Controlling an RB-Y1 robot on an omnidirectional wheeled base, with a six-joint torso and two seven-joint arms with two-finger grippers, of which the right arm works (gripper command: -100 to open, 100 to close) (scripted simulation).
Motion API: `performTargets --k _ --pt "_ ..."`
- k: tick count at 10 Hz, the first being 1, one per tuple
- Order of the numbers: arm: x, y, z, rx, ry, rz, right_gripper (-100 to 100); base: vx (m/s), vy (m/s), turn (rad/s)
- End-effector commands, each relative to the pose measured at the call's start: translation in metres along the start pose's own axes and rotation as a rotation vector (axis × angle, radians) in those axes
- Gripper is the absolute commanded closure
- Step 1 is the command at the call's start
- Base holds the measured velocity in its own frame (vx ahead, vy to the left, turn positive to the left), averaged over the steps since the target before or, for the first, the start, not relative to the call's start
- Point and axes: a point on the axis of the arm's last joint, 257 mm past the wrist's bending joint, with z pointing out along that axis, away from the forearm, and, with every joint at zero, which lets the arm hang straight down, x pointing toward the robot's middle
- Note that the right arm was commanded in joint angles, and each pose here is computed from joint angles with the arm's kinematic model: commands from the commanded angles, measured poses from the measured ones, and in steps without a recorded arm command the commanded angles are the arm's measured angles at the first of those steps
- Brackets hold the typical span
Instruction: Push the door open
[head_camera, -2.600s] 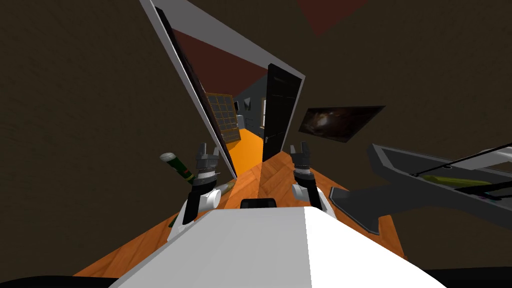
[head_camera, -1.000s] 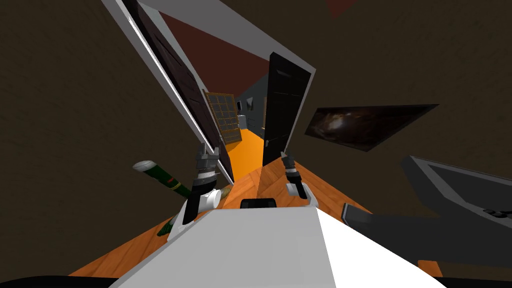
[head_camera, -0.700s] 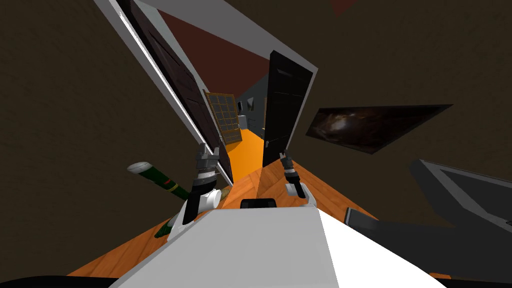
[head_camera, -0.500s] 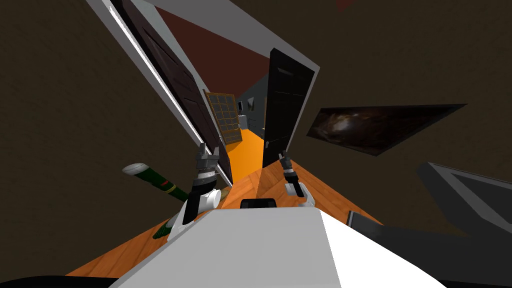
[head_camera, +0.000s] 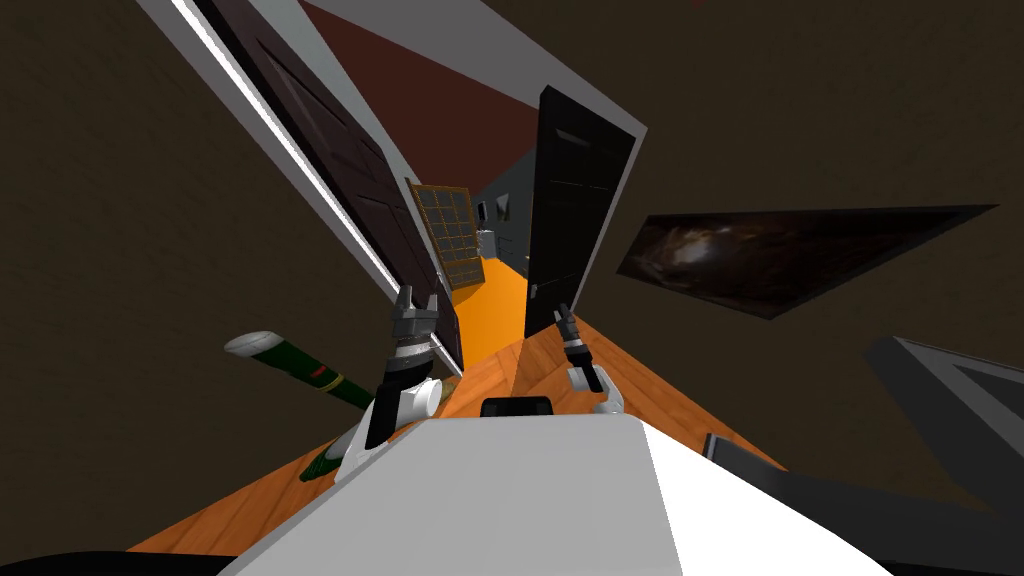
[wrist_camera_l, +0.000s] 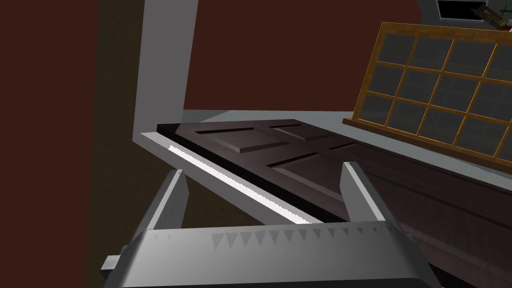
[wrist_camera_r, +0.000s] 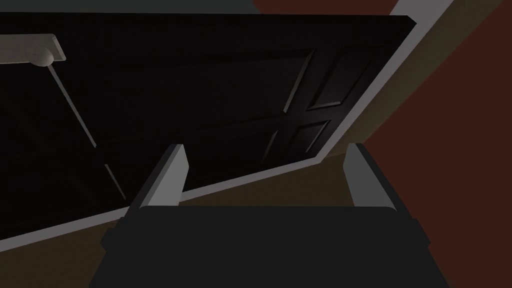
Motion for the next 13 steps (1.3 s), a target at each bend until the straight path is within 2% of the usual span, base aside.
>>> performTargets --k 1,5,13 --pt "0.002 -0.013 0.0003 0.021 0.009 0.004 -100 0.086 -0.06 0.053" --pt "0.011 -0.043 -0.0029 0.072 0.031 0.016 -100 0.09 -0.076 0.043" --pt "0.03 -0.101 -0.0159 0.182 0.073 0.043 -100 0.091 -0.071 0.042"
